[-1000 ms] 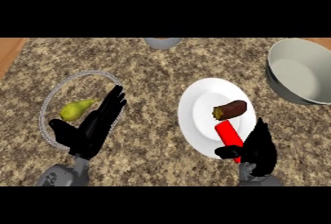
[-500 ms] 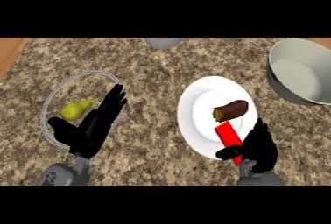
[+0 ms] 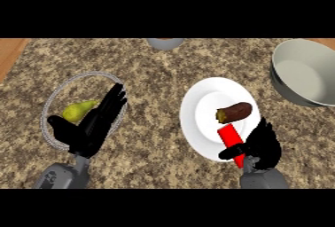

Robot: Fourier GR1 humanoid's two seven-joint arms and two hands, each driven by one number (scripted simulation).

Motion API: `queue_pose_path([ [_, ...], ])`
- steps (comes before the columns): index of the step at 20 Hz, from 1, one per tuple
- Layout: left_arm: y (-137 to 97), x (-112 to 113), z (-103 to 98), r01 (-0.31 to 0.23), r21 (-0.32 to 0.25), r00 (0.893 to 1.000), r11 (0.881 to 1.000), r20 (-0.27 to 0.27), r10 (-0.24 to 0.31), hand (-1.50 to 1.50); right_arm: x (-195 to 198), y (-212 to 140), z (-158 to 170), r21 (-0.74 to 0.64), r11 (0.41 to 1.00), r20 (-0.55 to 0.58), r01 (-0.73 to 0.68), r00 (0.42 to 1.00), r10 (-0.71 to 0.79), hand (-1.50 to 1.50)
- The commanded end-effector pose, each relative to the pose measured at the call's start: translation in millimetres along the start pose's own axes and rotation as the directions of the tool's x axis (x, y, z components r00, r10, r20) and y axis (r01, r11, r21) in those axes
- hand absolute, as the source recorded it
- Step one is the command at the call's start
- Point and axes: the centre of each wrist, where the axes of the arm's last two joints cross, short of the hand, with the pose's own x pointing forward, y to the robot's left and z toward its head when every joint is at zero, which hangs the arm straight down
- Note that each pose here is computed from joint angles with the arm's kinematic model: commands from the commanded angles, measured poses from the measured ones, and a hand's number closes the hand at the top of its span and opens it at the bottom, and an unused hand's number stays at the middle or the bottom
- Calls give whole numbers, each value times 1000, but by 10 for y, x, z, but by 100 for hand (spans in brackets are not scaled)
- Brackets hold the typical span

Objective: Pick the can from the plate and place it in the bowl

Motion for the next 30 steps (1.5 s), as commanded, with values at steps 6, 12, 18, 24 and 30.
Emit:
queue_pose_path([
  [6, 77, -35, 9, -5, -12, 1000, 1000, 2, 5, 0, 160, -9, -30, -9, 1000, -225, -9, 974, 7, -150],
  [12, -56, 55, -49, 15, -23, 1000, 1000, 9, -15, 0, 91, 111, -31, -24, 1000, -235, 16, 972, -21, -150],
  [18, -93, -29, 31, -18, -24, 1000, 1000, 9, 18, 0, 136, 151, 122, -53, 999, -166, 8, 986, -16, 150],
  [24, 29, 8, -28, -8, -15, 1000, 1000, 1, 8, 0, 211, 166, 193, -68, 997, -125, -33, 992, 24, 150],
  [30, 57, -64, 45, 5, -8, 1000, 1000, -8, -5, 0, 219, 250, 168, -95, 993, -129, -75, 990, 62, 150],
])
